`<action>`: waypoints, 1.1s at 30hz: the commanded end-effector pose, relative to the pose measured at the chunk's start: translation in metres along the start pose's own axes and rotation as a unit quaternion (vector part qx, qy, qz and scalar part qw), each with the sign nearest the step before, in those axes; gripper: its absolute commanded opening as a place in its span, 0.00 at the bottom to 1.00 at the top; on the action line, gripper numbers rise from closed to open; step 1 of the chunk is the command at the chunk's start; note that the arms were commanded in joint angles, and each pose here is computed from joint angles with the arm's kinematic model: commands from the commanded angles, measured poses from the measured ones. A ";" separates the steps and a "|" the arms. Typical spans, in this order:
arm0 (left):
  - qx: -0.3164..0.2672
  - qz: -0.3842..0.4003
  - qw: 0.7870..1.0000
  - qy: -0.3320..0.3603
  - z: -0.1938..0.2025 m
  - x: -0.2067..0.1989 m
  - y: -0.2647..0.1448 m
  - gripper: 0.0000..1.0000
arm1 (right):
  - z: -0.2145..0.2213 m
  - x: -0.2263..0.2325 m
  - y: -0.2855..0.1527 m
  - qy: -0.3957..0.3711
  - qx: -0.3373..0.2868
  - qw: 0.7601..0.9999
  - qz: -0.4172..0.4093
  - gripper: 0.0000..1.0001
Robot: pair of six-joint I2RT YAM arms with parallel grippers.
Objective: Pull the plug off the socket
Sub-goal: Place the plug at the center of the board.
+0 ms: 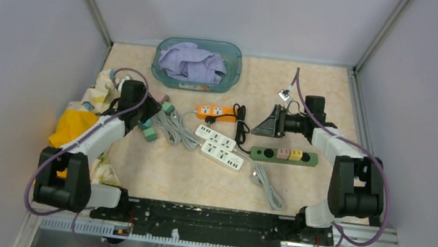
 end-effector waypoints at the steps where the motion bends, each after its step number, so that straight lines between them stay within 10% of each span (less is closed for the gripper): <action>1: 0.009 -0.088 0.995 -0.040 -0.014 0.022 0.009 0.09 | -0.012 0.017 -0.001 -0.045 -0.004 0.999 -0.015 0.64; 15: 0.111 -0.175 0.978 -0.015 -0.002 0.041 0.038 0.09 | -0.012 0.016 -0.001 -0.045 -0.003 0.999 -0.014 0.64; 19: 0.110 -0.182 0.977 -0.016 -0.001 0.044 0.038 0.34 | -0.012 0.016 -0.001 -0.046 -0.003 0.999 -0.014 0.64; 33: 0.102 -0.177 0.979 -0.019 -0.007 0.042 0.033 0.67 | -0.011 0.016 -0.001 -0.047 -0.002 0.999 -0.015 0.64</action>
Point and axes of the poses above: each gripper's point midway between its finger pads, its own y axis out along the fingers, its own x axis along the line the jaws close on, z = x × y, the point moved 1 cm from there along -y, back along the fingers, and after that the axes turned 15 degrees about y, right-handed, at the moved point
